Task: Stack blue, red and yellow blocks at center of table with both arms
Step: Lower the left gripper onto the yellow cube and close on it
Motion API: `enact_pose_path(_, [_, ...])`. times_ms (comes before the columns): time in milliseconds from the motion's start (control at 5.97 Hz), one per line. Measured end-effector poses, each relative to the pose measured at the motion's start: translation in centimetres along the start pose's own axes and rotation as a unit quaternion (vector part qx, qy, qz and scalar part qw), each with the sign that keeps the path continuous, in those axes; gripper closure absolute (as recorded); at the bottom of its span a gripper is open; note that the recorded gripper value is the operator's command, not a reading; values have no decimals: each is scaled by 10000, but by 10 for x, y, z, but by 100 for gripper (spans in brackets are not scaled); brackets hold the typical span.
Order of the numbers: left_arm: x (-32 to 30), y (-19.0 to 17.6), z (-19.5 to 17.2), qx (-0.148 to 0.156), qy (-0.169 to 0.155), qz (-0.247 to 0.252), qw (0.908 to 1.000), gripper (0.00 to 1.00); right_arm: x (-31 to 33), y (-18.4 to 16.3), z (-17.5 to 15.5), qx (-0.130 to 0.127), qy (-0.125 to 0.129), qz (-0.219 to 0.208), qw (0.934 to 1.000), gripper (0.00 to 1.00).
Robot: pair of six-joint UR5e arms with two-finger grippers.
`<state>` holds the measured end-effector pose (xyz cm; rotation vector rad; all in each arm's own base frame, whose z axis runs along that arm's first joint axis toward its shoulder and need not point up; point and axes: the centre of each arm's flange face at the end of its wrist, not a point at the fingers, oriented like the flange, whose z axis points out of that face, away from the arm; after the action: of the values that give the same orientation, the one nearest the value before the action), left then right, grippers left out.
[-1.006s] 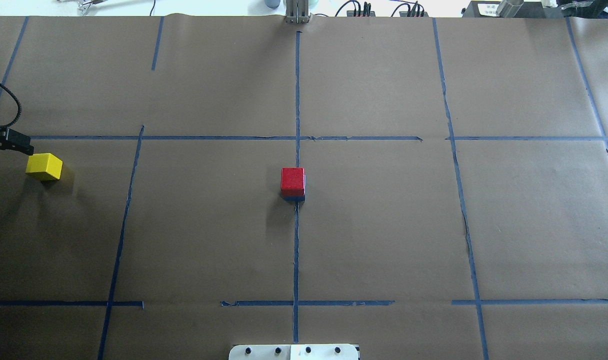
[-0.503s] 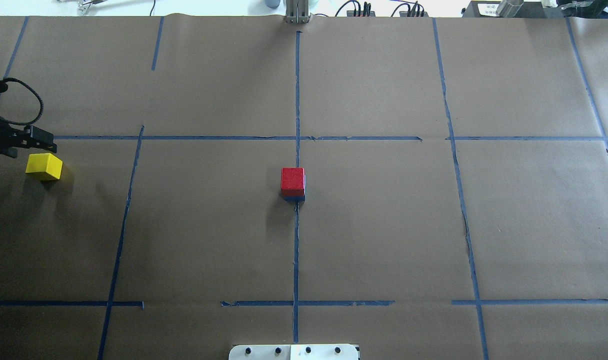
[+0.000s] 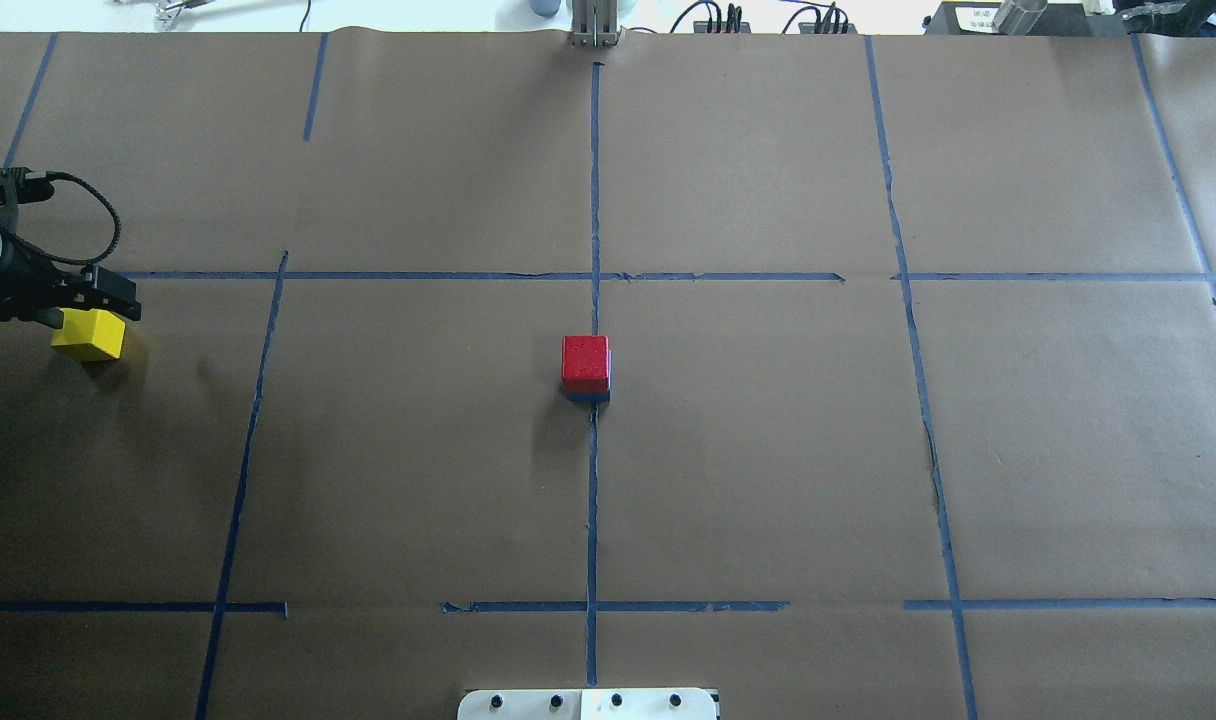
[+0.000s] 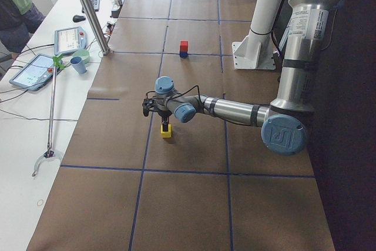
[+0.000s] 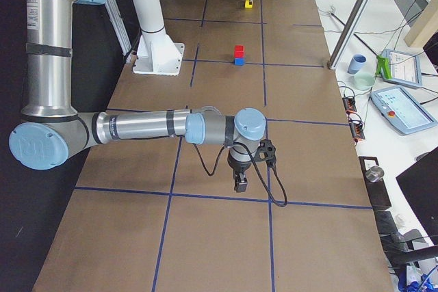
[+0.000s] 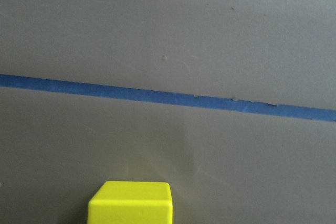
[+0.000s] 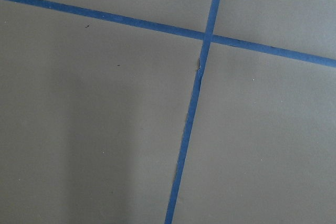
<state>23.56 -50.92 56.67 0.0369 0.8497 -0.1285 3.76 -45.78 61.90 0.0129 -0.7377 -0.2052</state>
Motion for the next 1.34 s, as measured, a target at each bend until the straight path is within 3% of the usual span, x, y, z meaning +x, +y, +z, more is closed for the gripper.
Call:
enact_pose_path(503, [1, 4, -6, -253, 230, -15, 9994, 0, 0, 0, 0, 4, 0, -4, 10000, 0])
enact_pose_path(1006, [-19, -10, -20, -80, 182, 49, 9998, 0, 0, 0, 0, -1, 1, 6, 10000, 0])
enact_pose_path(1341, [-27, -15, -10, 19, -24, 38, 10000, 0, 0, 0, 0, 0, 0, 7, 10000, 0])
